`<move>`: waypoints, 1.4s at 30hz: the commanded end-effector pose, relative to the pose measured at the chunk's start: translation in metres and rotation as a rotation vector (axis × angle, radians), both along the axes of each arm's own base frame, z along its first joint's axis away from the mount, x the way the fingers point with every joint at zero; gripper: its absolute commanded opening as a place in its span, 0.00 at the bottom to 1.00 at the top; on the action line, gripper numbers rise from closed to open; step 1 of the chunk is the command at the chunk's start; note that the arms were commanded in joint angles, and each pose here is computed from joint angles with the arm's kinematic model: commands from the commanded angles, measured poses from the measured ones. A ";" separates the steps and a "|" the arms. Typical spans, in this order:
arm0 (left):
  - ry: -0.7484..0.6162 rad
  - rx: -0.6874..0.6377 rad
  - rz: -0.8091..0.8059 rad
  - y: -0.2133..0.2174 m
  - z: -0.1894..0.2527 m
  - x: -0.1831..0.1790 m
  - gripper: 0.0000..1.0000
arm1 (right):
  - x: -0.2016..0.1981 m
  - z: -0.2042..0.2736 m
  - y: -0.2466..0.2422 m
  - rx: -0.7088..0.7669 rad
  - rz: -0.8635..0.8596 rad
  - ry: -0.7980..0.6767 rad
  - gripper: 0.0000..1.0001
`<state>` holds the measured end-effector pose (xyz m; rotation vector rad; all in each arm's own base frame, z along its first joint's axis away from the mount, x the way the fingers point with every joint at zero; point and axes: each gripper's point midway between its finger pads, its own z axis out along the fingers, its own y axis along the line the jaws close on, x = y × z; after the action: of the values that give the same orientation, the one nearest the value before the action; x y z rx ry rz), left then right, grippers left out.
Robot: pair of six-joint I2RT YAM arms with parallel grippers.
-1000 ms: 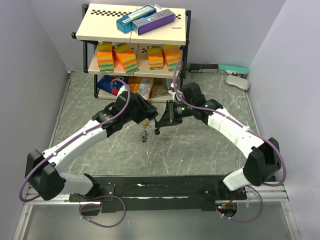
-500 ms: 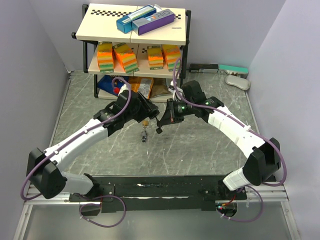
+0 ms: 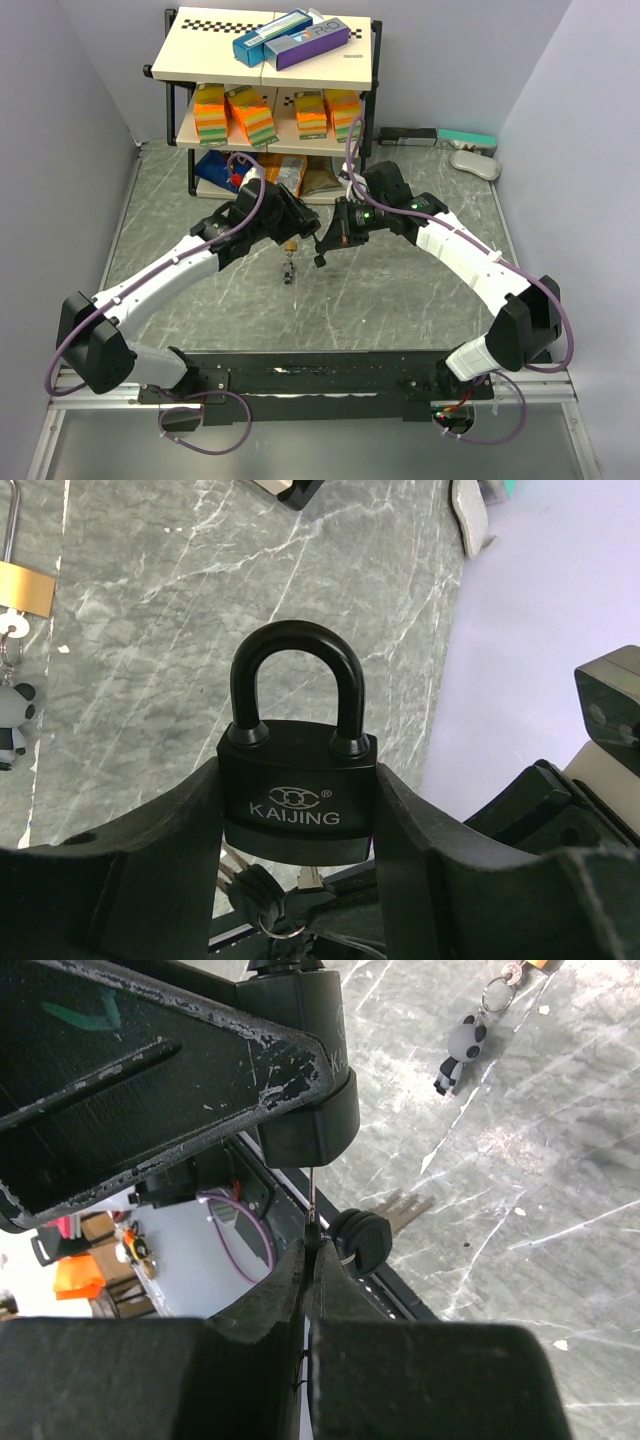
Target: Unlock with the key
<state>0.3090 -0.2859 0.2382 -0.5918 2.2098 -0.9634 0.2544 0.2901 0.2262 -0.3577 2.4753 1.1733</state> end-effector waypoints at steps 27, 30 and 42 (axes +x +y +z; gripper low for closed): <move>0.104 -0.199 -0.320 -0.064 0.033 -0.050 0.01 | 0.091 0.050 -0.026 -0.005 -0.268 -0.452 0.00; 0.116 -0.201 -0.319 -0.065 0.026 -0.048 0.01 | 0.089 0.051 -0.028 -0.004 -0.271 -0.456 0.00; 0.285 -0.235 -0.245 -0.056 -0.015 -0.022 0.01 | 0.041 -0.012 -0.037 -0.049 -0.240 -0.211 0.00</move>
<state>0.3218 -0.3156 0.2066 -0.6279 2.3516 -1.0939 0.2674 0.2614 0.1964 -0.3004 2.4477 0.9706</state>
